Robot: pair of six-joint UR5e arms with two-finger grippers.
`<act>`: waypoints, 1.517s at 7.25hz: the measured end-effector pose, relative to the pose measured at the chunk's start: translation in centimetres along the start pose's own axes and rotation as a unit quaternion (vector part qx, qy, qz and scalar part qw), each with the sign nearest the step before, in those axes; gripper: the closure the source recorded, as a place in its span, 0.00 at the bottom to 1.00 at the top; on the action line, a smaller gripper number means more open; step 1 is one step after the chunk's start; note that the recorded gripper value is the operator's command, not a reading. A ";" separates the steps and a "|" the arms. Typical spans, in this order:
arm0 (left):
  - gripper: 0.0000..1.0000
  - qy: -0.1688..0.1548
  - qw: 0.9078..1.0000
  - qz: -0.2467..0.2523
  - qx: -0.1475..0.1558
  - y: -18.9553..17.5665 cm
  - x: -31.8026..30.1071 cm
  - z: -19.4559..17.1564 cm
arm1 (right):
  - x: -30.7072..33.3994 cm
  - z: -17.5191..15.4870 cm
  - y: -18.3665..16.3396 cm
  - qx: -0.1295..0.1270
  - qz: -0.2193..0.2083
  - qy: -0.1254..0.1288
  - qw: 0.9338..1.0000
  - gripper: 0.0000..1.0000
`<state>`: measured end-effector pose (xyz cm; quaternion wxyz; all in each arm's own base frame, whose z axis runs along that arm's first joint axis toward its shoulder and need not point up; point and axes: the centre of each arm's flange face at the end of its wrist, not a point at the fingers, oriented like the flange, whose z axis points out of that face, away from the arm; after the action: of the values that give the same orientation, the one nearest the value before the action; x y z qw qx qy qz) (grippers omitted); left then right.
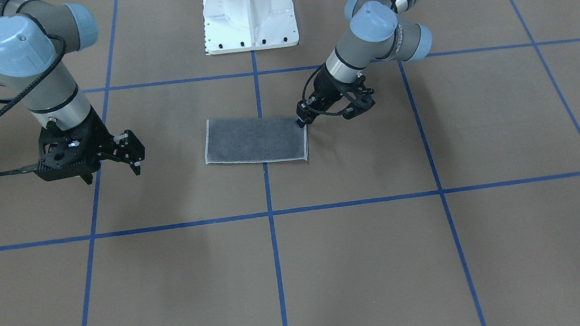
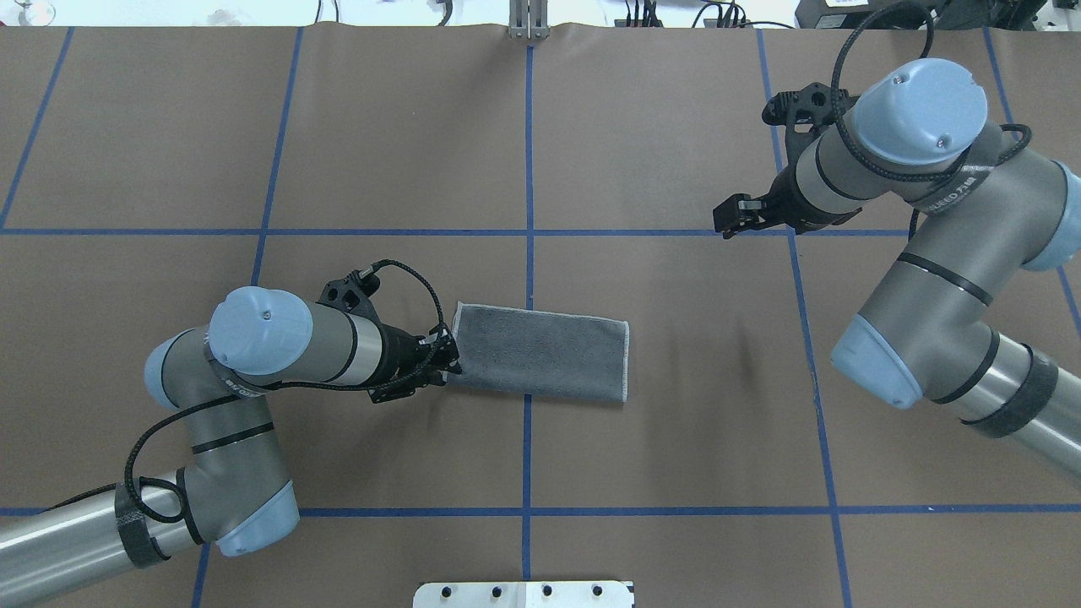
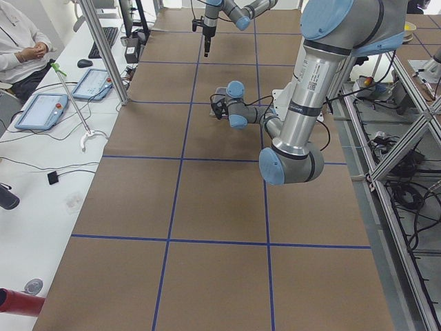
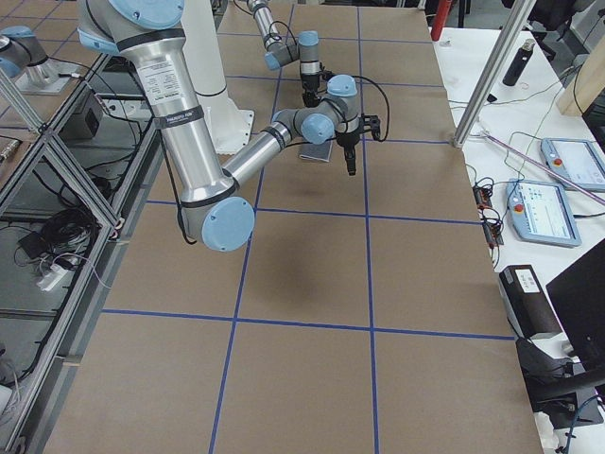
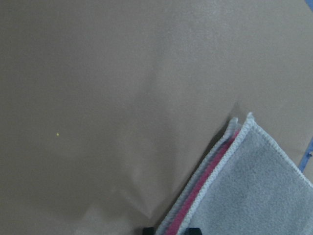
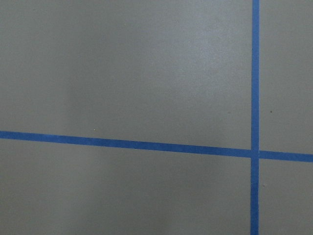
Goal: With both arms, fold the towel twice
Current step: 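Grasp the folded towel's end with the left gripper while the right arm withdraws, then lift the held end and fold it over onto the other half with the left gripper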
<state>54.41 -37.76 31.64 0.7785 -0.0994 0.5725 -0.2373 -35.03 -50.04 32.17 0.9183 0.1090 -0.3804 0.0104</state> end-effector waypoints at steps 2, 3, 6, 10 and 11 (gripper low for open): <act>1.00 0.003 1.000 0.002 0.000 0.1 0.2 -0.2 | 0.1 0.0 0.0 -0.001 0.000 0.000 1.000 0.01; 1.00 0.009 1.000 0.005 0.000 0.2 0.3 -1.1 | 0.2 0.1 0.0 -0.001 -0.001 0.001 1.000 0.01; 1.00 0.028 0.998 0.037 0.038 -2.7 -0.8 -5.3 | 2.5 -0.3 -0.8 -0.007 -0.002 0.005 1.000 0.01; 1.00 0.015 0.978 0.163 0.128 -6.3 -4.6 -8.5 | 11.5 -2.5 -3.7 -0.026 -0.062 0.038 0.997 0.01; 1.00 0.006 0.971 0.190 0.146 -6.6 -5.6 -8.6 | 12.5 -2.8 -4.1 -0.027 -0.066 0.042 0.997 0.01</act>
<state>43.30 -39.77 36.41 0.8122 0.1273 0.5444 -0.1670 -23.75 -54.21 38.21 0.9347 0.1081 -0.3340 -0.0563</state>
